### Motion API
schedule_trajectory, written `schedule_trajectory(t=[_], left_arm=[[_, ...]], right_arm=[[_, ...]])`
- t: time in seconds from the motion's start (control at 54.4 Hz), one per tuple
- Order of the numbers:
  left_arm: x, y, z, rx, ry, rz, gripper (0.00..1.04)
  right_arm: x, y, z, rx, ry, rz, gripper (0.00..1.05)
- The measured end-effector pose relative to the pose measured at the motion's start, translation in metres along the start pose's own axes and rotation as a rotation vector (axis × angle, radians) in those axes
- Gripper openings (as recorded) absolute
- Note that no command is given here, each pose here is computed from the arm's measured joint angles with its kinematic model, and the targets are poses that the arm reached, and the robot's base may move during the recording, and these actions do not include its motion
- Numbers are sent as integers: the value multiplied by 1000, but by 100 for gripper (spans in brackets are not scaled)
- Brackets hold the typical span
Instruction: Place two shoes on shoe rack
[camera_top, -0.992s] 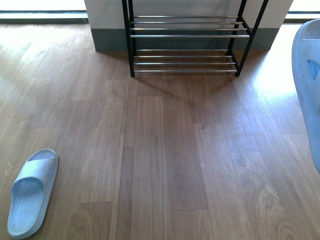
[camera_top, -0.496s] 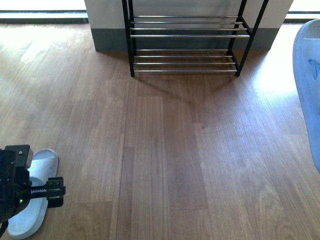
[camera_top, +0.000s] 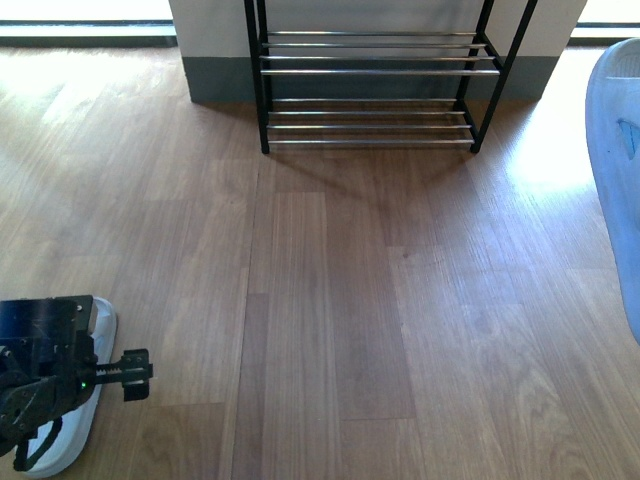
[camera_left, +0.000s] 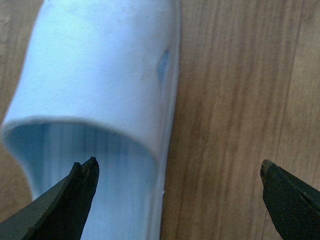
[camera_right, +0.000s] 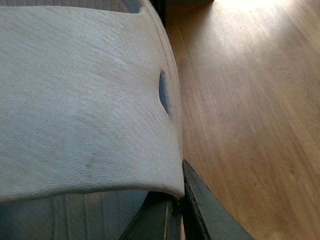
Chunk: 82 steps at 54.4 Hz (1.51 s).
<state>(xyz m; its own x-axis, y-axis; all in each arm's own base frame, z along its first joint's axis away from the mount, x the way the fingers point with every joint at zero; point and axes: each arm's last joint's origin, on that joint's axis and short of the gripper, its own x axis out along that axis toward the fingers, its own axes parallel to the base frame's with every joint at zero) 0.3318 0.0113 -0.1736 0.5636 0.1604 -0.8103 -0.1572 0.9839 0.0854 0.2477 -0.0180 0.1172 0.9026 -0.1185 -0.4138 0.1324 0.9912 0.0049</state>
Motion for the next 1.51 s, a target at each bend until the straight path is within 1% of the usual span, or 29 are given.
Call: schedule_trajectory(t=[0.129, 0.312, 0.515, 0.533, 0.625, 0.662, 0.68, 0.827, 0.845, 0.937, 0.956, 1.029, 1.048, 1.121, 1.139, 1.195, 1.213, 1.268, 1.397, 1.507], left_arm=[[14, -9, 4, 16, -17, -30, 95], [15, -10, 6, 16, -24, -53, 95], [16, -9, 6, 12, -24, -33, 95], [16, -9, 6, 13, -24, -30, 94], [16, -8, 5, 2, -18, 8, 76], [16, -8, 5, 0, -18, 12, 73], [16, -8, 5, 0, -17, 15, 69], [16, -8, 5, -1, -13, 25, 53], [16, -8, 5, -1, -13, 28, 49], [16, -8, 5, -3, -13, 34, 41], [16, -8, 5, -4, -13, 35, 37], [16, -8, 5, -7, -14, 39, 30], [16, -8, 5, -7, -14, 41, 26], [16, -8, 5, -11, -14, 46, 19], [16, -8, 4, -13, -13, 46, 16], [16, -8, 4, -15, -11, 46, 10], [16, -8, 4, -17, -11, 45, 7], [16, -8, 4, -23, -11, 45, 2], [16, -8, 5, -27, -17, 34, 2], [16, -9, 8, -35, -60, -10, 2]], right_arm=[[0, 0, 0, 0, 0, 0, 1], [0, 0, 0, 0, 0, 0, 1], [0, 0, 0, 0, 0, 0, 1], [0, 0, 0, 0, 0, 0, 1], [0, 0, 0, 0, 0, 0, 1], [0, 0, 0, 0, 0, 0, 1], [0, 0, 0, 0, 0, 0, 1], [0, 0, 0, 0, 0, 0, 1], [0, 0, 0, 0, 0, 0, 1], [0, 0, 0, 0, 0, 0, 1], [0, 0, 0, 0, 0, 0, 1], [0, 0, 0, 0, 0, 0, 1], [0, 0, 0, 0, 0, 0, 1], [0, 0, 0, 0, 0, 0, 1], [0, 0, 0, 0, 0, 0, 1], [0, 0, 0, 0, 0, 0, 1], [0, 0, 0, 0, 0, 0, 1], [0, 0, 0, 0, 0, 0, 1], [0, 0, 0, 0, 0, 0, 1], [0, 0, 0, 0, 0, 0, 1]])
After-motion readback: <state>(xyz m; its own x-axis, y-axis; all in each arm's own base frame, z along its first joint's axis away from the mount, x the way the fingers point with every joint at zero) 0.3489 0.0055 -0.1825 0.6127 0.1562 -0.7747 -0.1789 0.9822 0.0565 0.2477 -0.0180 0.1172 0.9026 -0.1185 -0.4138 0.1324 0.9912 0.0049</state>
